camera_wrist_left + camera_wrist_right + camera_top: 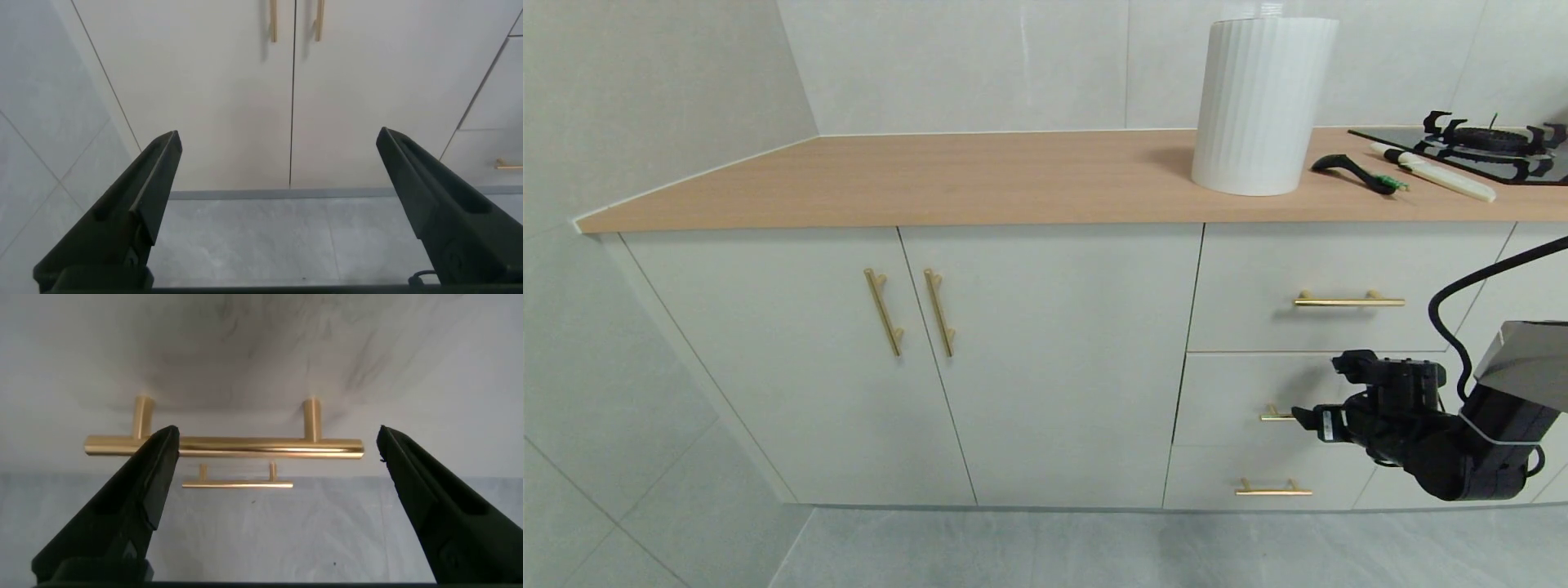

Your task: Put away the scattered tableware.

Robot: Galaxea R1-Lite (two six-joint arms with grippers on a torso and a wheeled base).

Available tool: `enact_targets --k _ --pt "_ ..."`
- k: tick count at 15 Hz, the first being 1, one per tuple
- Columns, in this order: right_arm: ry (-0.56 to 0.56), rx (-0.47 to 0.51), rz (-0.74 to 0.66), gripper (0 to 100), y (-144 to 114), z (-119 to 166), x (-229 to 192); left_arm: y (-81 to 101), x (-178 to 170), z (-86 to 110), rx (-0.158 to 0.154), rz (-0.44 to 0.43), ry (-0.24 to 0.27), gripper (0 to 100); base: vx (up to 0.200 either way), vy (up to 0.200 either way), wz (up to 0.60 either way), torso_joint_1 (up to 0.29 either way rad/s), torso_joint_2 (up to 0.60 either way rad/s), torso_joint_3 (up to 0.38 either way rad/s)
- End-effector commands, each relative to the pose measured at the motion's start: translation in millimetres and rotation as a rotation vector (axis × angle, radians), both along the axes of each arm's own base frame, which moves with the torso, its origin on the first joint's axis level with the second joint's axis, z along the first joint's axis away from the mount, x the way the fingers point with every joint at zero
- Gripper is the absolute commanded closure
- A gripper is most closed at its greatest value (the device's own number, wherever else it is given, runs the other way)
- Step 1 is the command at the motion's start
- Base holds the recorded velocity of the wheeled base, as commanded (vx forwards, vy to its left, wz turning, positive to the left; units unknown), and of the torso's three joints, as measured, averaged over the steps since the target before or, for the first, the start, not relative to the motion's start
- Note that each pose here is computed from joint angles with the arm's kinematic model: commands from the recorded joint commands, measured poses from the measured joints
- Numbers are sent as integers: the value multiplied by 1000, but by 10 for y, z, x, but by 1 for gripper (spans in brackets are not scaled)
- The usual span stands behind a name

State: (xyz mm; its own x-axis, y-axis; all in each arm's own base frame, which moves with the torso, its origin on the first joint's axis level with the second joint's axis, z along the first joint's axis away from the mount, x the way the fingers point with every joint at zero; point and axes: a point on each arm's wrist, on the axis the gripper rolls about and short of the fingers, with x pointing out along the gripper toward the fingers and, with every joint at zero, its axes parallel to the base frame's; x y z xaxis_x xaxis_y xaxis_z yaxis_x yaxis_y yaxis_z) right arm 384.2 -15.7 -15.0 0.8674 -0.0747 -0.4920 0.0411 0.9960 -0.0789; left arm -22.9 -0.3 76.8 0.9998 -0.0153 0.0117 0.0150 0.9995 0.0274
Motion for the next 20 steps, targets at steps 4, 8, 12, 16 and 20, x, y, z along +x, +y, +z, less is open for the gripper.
enact_targets --k 4,8,12,16,20 --pt "-23 -21 -32 0 17 -99 81 0 0 2 0 0 -1 0 0 0 0 0 0 0" --pt "-17 -26 -38 0 15 -174 94 0 1 -2 0 0 1 0 0 0 0 0 0 0" --pt "-4 -42 -28 0 10 -178 66 0 1 -2 0 0 1 0 0 0 0 0 0 0" --pt "9 -50 -25 0 5 -201 43 0 1 -2 0 0 1 0 0 0 0 0 0 0" --pt "34 -51 -22 0 14 -174 -73 0 1 -2 0 0 1 0 0 0 0 0 0 0"
